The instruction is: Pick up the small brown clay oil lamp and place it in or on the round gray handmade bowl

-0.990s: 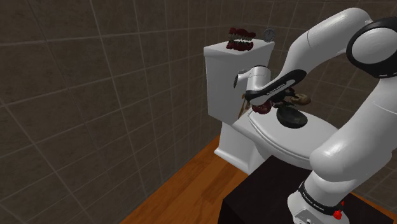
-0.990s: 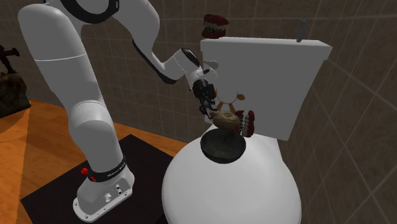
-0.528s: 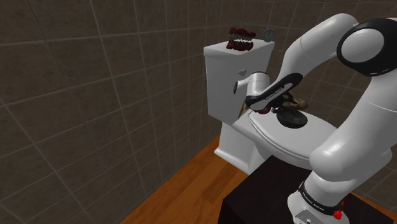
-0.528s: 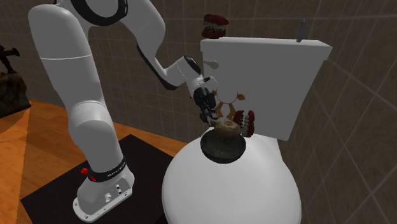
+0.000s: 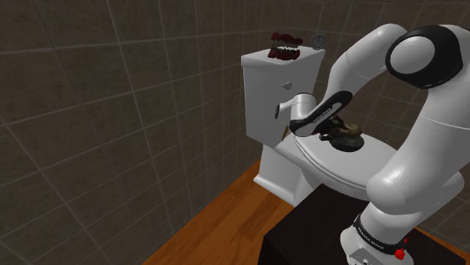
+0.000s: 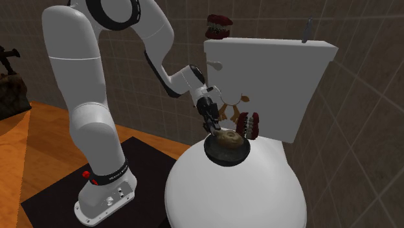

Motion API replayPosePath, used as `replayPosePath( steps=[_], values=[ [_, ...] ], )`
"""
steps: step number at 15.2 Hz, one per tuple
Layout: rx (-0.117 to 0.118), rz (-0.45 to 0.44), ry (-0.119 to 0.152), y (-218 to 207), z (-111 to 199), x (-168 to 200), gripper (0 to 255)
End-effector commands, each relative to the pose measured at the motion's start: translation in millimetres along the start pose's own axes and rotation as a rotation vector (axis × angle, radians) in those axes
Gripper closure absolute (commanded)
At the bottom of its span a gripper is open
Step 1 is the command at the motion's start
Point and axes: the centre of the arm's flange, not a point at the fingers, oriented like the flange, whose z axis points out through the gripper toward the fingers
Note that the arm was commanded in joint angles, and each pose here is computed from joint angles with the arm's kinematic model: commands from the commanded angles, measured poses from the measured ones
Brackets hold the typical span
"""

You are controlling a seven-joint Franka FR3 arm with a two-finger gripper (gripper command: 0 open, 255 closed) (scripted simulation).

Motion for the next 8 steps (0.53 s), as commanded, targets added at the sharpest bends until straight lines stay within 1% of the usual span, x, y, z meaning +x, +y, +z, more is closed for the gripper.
replayPosePath(
  steps=[1, 6, 7, 8],
  values=[
    [0.0, 0.001, 0.0, -1.7, 0.3, 0.7, 255],
    [0.0, 0.001, 0.0, -1.7, 0.3, 0.7, 255],
    [0.0, 0.001, 0.0, -1.7, 0.3, 0.7, 0],
    [0.0, 0.001, 0.0, -1.7, 0.3, 0.7, 0]
  ],
)
